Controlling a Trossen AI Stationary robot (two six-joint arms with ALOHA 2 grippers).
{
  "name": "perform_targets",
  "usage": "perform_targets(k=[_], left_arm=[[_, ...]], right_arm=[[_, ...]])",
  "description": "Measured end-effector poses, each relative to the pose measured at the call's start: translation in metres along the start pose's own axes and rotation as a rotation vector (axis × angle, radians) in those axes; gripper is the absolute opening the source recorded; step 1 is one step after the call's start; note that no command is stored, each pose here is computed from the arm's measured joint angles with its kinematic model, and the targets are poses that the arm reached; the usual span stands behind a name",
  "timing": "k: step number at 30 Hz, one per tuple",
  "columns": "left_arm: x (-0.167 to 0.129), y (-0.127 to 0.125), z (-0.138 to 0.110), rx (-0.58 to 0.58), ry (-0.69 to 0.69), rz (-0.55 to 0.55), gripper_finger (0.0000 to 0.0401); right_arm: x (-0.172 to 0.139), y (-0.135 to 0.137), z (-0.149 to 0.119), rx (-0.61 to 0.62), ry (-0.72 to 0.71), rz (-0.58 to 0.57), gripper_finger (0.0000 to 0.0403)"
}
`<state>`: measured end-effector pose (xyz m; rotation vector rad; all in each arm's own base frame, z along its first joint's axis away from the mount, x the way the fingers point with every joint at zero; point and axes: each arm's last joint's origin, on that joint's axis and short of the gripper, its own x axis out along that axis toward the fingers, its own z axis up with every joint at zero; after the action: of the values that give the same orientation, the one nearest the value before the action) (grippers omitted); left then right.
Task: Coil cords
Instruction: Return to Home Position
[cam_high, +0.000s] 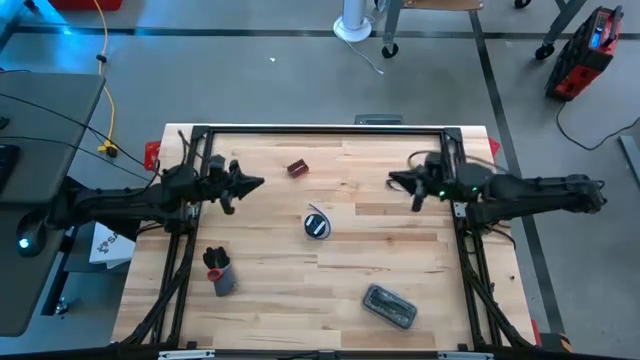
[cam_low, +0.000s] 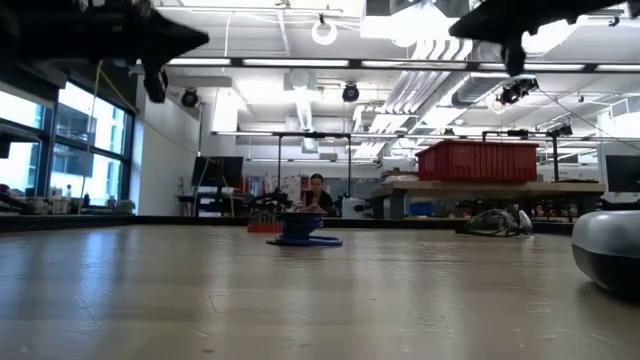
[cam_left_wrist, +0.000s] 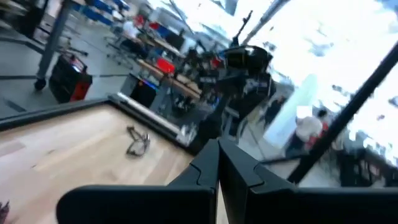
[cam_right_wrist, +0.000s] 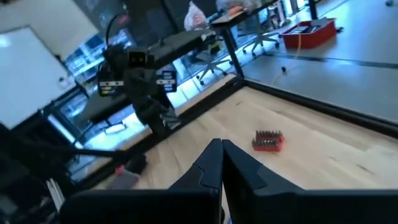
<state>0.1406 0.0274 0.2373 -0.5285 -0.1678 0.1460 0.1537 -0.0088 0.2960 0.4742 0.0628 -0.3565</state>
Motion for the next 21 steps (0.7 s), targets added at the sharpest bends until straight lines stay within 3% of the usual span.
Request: perform_targets(k=[6, 14, 21], left_arm=[[-0.010, 0.020, -0.035, 0.121, 0.107, 0.014, 0.0000], [-0.021, 0.035, -0.063, 0.285, 0.185, -0.008, 0.0000], [-0.022, 0.038, -0.067, 0.338, 0.229, 0.010, 0.0000]], right_arm=[[0.023, -0.002, -0.040, -0.082, -0.025, 0.030, 0.0000], [0.029, -0.006, -0.071, -0.219, 0.017, 0.057, 0.0000], [0.033, -0.015, -0.098, -0.272, 0.013, 0.097, 0.0000]])
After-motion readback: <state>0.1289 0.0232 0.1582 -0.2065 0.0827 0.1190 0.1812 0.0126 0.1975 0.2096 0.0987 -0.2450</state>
